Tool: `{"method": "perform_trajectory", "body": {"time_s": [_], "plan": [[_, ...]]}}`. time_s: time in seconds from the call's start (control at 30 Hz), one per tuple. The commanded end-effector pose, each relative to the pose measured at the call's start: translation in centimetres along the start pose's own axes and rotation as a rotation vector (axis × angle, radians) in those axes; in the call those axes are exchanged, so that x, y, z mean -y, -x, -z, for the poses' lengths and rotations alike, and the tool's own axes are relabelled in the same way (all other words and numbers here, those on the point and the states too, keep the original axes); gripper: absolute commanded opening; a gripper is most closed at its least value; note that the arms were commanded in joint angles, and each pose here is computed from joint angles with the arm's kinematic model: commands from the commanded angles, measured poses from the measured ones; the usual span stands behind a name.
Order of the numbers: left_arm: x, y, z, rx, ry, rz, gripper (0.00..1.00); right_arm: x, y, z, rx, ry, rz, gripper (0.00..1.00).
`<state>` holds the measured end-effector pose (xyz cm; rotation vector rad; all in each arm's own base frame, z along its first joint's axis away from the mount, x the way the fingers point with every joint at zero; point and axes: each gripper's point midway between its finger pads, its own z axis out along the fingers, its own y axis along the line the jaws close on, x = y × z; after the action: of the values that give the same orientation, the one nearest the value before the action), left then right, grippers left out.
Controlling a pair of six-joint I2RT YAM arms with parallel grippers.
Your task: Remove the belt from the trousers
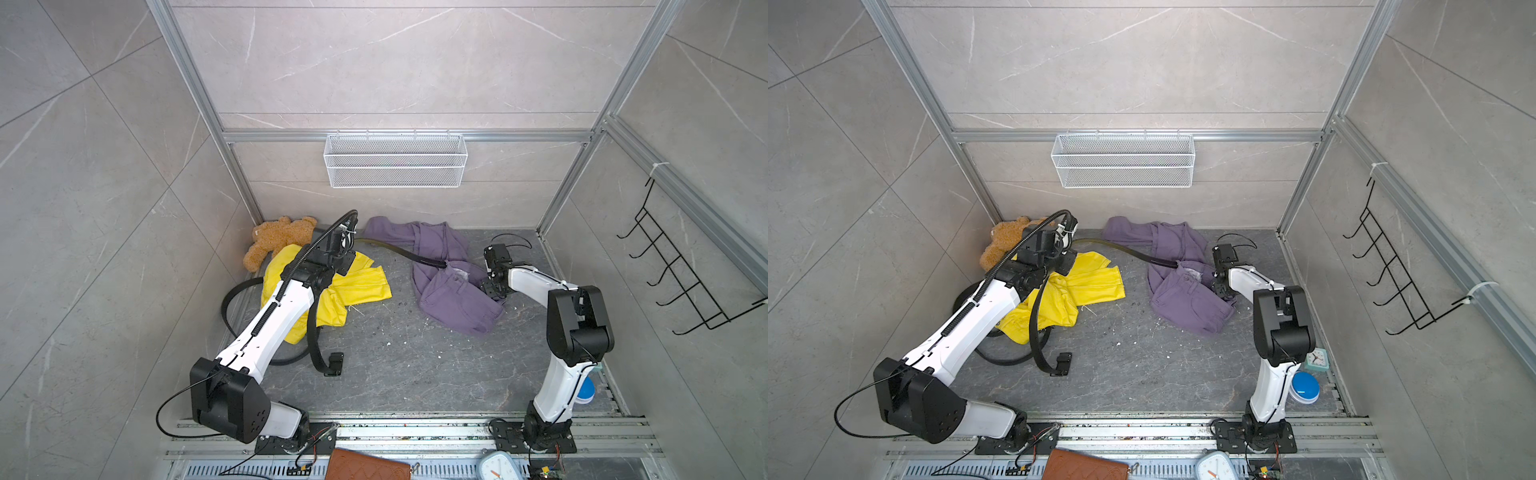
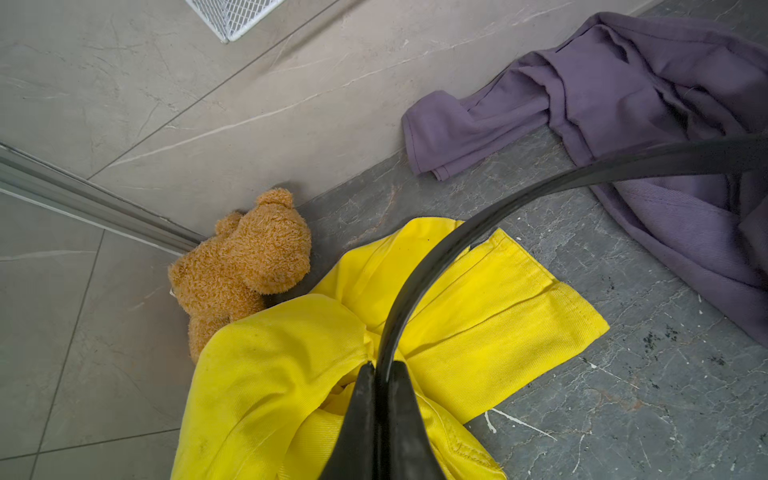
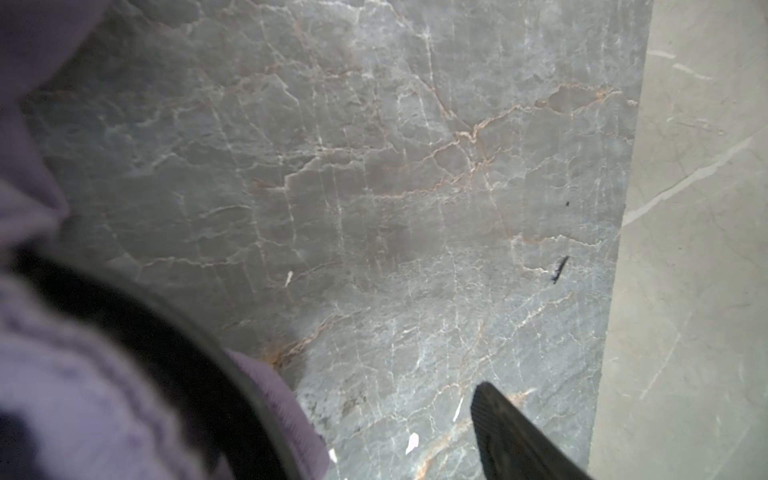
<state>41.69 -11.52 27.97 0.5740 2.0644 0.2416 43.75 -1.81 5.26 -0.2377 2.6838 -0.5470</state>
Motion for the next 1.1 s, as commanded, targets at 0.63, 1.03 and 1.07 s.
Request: {"method": "perform_trajectory", "body": {"time_s": [0.63, 1.03, 1.07], "plan": [[-7.3, 7.5, 9.4, 0.283, 0.255, -0.007, 0.0, 4.3, -2.5, -2.3, -0.118, -0.022, -0.101, 0.83], [-10.9, 7.8, 13.3, 0.287, 0.382, -0.021, 0.0, 4.0, -3.4, -3.7, -0.152, 0.003, -0.116, 0.83], [-11.2, 7.8, 13.3, 0.283, 0.396, -0.015, 0.0, 4.1, -3.4, -3.7, -0.151, 0.002, -0.115, 0.83]]}}
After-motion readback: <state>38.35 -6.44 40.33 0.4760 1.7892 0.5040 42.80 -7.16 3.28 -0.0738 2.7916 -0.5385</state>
